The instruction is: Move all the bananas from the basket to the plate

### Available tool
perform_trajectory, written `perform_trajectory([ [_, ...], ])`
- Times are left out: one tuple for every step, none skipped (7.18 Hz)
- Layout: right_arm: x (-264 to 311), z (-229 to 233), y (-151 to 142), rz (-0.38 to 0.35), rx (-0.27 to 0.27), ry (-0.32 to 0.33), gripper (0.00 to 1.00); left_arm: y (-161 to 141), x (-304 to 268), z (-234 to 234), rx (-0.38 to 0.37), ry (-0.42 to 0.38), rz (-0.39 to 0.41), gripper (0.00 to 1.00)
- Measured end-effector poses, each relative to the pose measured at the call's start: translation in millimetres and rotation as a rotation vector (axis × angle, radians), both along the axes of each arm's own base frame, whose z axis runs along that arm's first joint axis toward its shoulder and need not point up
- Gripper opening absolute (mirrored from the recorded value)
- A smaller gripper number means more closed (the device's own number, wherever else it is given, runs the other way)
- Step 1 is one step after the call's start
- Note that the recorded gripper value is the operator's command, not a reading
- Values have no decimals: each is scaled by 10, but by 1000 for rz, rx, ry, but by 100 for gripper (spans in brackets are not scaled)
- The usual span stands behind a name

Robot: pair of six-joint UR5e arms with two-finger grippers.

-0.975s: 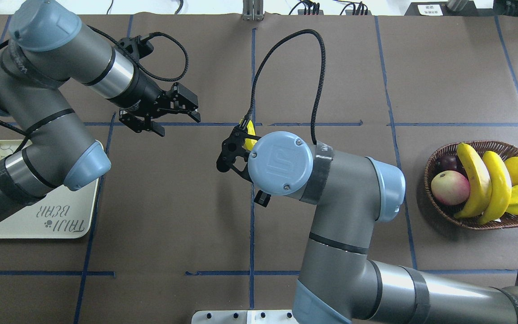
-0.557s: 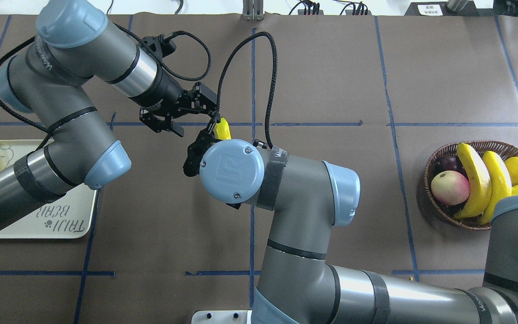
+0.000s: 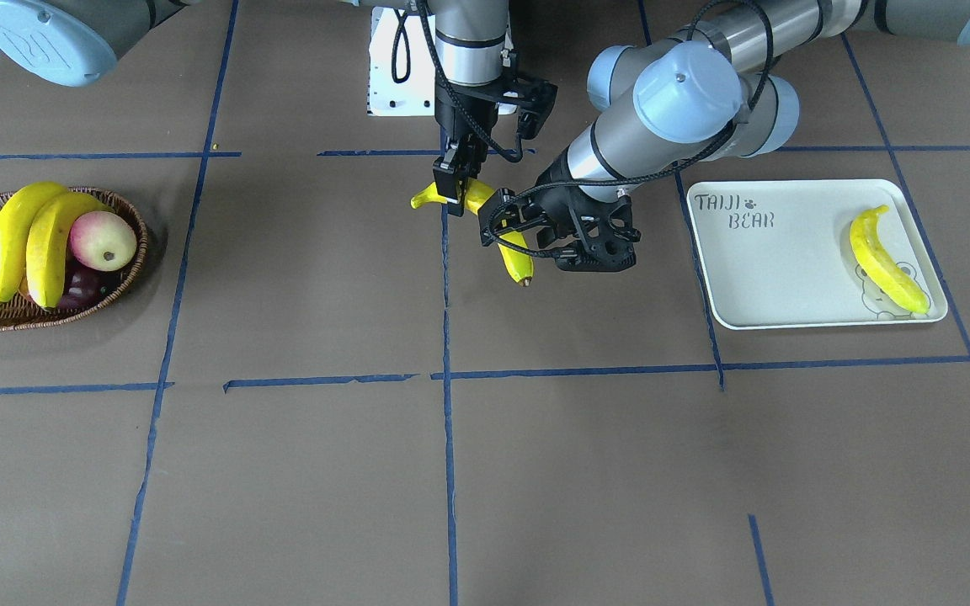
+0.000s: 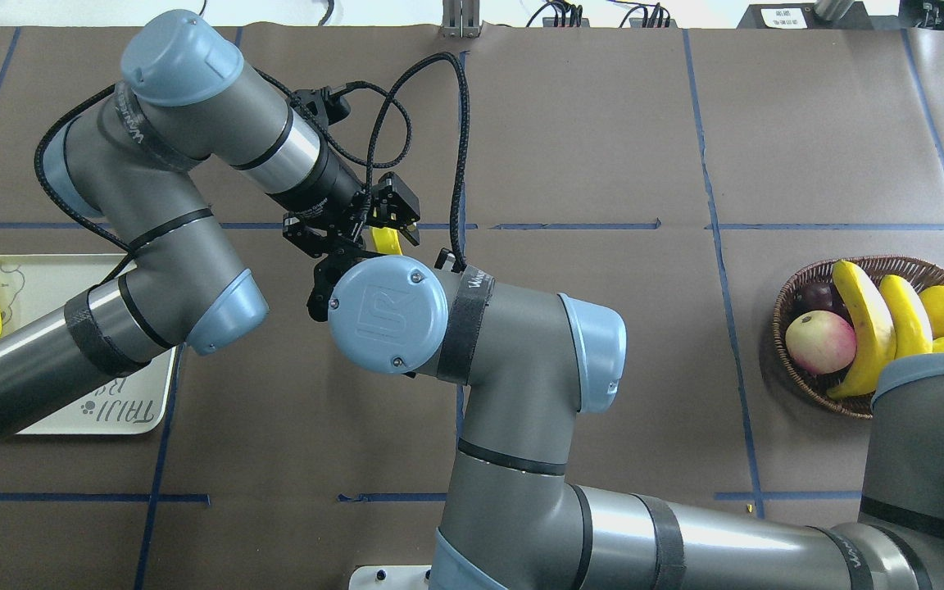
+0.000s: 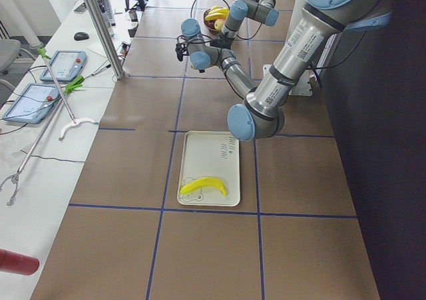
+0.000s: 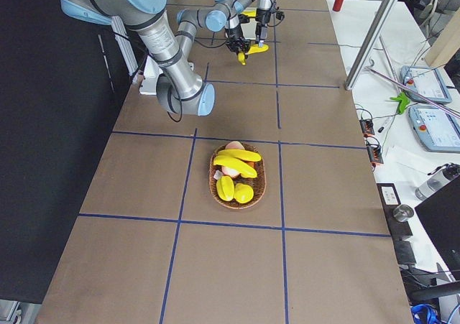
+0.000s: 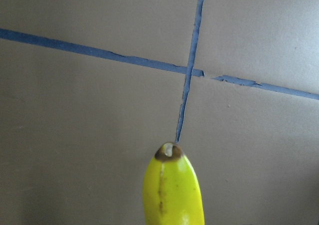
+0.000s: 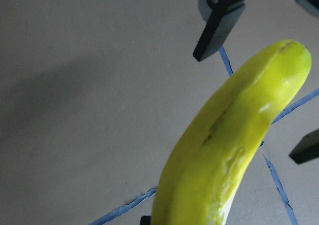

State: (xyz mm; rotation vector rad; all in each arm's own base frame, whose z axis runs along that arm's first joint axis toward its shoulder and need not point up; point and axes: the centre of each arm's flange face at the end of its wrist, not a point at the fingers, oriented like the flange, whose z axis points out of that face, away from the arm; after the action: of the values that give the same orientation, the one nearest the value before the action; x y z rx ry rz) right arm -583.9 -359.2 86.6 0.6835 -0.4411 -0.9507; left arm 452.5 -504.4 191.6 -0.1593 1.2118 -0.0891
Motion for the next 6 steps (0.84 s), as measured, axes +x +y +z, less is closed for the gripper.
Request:
perform_trajectory([
  [4, -6, 1, 0, 1, -1, 8, 16, 21, 3, -3, -2, 4, 39],
  [7, -8, 2, 1, 1, -1, 12, 20, 27, 5, -7, -5, 5, 15],
  [7, -6, 5, 0, 1, -1, 38, 22, 24, 4, -9, -8, 5, 0],
  [11, -15, 8, 1, -1, -5, 76, 26, 20, 12, -13, -11, 5, 0],
  [17, -35, 11, 4, -4, -12, 95, 29, 15, 29, -19, -19, 4, 0],
  [22, -48, 16, 8, -6, -18, 98, 28, 14, 48, -27, -29, 3, 0],
])
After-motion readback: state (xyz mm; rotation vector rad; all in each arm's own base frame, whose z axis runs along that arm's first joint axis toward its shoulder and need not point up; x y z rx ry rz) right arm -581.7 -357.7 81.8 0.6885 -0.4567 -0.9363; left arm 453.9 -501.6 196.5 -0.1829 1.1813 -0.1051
